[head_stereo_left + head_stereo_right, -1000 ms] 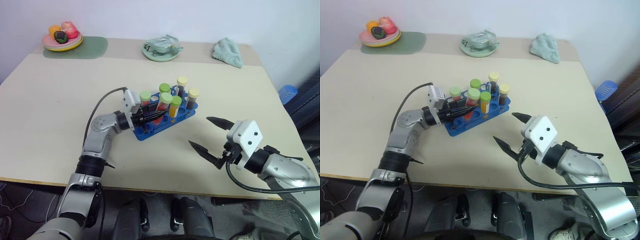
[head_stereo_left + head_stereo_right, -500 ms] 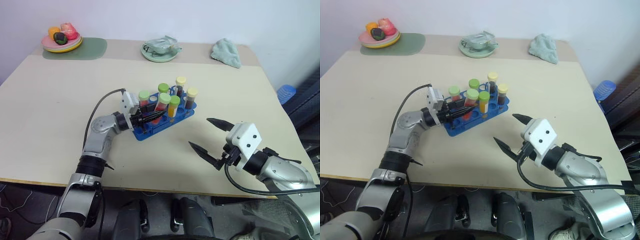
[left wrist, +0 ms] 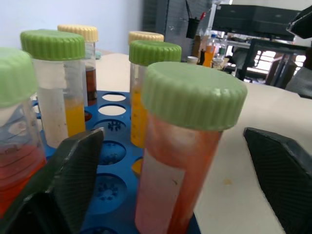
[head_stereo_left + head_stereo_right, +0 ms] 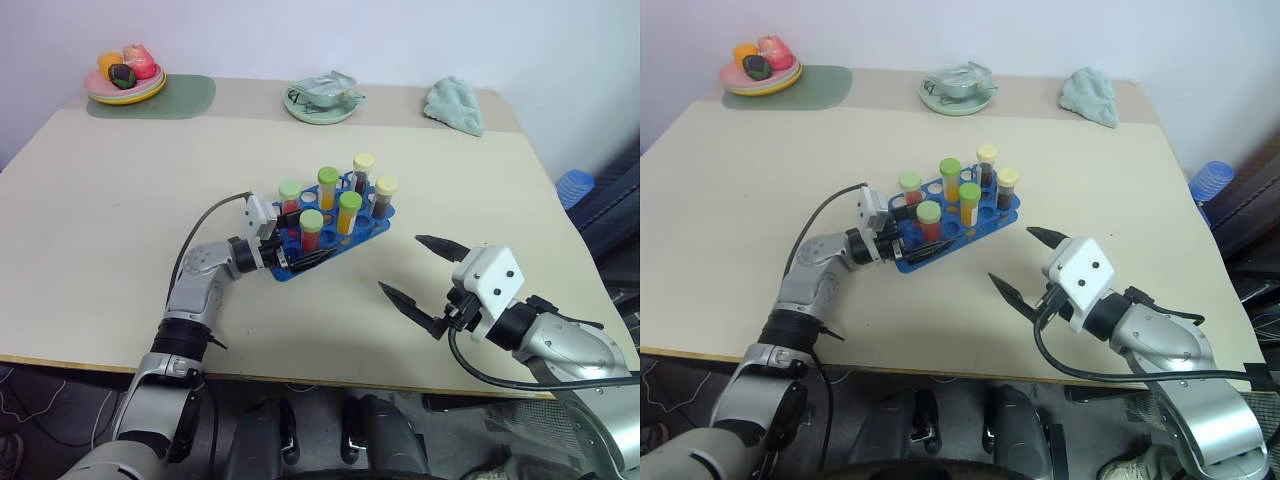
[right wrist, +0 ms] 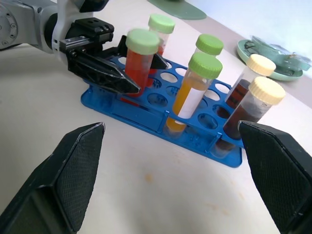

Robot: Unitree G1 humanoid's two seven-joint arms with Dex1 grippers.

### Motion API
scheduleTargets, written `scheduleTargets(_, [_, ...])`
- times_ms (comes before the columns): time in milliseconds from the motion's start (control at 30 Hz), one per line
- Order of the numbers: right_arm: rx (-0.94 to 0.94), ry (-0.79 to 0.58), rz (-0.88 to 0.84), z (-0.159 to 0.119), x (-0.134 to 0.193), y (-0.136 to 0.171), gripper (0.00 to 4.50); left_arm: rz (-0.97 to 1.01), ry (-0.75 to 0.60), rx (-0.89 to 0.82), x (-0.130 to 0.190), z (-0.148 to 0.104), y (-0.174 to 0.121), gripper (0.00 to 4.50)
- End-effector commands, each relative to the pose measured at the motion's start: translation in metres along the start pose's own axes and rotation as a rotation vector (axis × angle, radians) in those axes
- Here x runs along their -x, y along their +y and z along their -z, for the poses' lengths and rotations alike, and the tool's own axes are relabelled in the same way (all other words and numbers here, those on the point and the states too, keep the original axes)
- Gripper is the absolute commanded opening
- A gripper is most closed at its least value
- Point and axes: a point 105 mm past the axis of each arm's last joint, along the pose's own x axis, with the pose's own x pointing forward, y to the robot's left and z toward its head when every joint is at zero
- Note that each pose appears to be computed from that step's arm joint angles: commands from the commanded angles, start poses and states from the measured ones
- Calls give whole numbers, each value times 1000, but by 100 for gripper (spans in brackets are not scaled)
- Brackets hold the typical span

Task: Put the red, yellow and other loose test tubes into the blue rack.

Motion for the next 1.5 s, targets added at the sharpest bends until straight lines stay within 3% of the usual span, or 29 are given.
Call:
scheduleTargets(33, [19, -35, 4, -7, 0, 1, 450, -11, -32, -51, -2, -13, 0, 448])
scheduleTargets(200, [27, -36, 9, -8, -1, -3, 450, 28, -82, -49, 4, -25, -7, 448])
scheduleTargets(533, [14, -8, 22, 3, -1, -19, 450, -46, -71, -34, 22, -25, -5, 448])
scheduleTargets(867, [4, 27, -18, 18, -8, -41, 450, -239, -113, -56, 74, -20, -14, 448])
scheduleTargets(1233, [-4, 99, -75, 33, 7, -60, 450, -390, 10, -69, 148, -20, -38, 448])
scheduleTargets(1500, [-32, 109, -58, 42, 15, -68, 450, -446, 70, -79, 160, -14, -45, 448])
